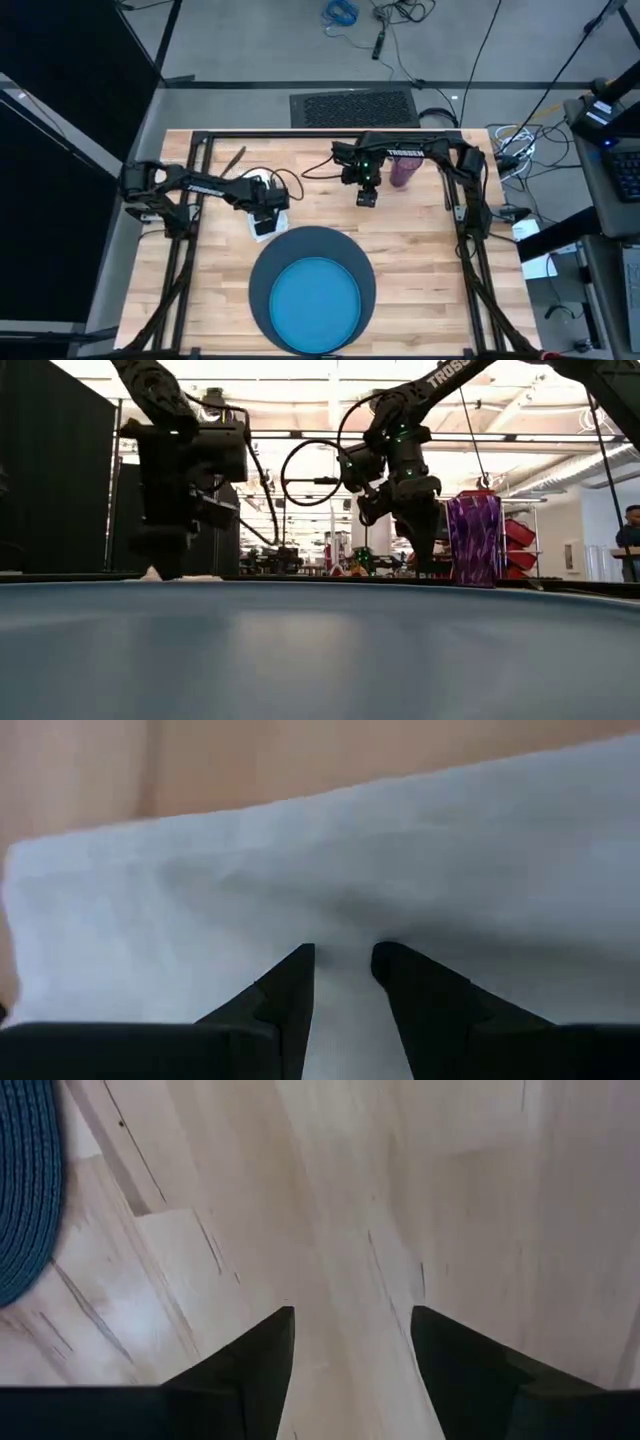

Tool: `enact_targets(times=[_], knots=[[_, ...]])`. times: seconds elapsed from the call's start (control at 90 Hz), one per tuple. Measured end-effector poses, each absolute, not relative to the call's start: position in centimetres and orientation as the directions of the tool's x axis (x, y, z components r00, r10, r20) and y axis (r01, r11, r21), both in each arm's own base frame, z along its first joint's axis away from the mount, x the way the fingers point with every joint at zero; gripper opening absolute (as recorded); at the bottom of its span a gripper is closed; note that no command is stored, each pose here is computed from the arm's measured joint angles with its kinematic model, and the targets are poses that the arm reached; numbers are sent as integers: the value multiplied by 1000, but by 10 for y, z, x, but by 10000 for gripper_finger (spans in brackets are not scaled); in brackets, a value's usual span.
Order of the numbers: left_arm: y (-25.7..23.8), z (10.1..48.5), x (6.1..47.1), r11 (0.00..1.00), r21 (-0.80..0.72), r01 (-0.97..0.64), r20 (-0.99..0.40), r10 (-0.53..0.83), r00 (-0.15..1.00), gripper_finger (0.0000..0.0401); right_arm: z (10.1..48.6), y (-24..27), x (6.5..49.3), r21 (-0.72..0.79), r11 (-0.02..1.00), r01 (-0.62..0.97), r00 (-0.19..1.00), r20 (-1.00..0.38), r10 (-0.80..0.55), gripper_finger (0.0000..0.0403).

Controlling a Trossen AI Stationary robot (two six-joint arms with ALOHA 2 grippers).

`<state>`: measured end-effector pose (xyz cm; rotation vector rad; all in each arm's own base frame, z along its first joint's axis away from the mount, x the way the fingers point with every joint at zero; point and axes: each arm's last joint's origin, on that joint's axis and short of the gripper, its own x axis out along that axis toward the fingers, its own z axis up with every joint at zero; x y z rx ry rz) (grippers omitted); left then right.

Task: Set table place
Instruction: Put the white napkin to the left side of the blue table mat

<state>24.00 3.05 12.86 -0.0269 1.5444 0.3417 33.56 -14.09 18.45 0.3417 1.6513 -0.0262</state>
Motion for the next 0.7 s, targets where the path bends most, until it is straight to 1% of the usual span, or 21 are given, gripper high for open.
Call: enact_targets(times=[0.089,0.2,0.278,0.311,0.422,0.5,0.6,0.7], knots=[[17,132,235,958,172,-229,-985,167,-40,114,184,-141,335,182,949,258,-70,-976,206,187],[0,135,225,962,177,-208,-980,153,-126,114,184,-139,336,180,946,268,-71,-976,206,187],[-9,135,216,962,194,-192,-967,155,-201,114,184,-135,338,180,951,253,-74,-976,204,187],[-11,134,213,960,202,-192,-963,159,-217,114,184,-133,339,180,953,244,-75,-976,204,187],[-20,127,203,956,216,-199,-960,171,-220,114,184,-127,341,182,959,217,-77,-976,203,187],[-28,124,194,954,231,-188,-951,181,-249,114,184,-124,343,182,961,208,-78,-976,201,187],[-41,124,190,956,244,-161,-950,202,-239,114,184,-120,344,182,964,196,-82,-976,201,187],[-58,128,187,976,185,-118,-964,157,-213,114,184,-119,344,183,965,189,-84,-976,201,187]])
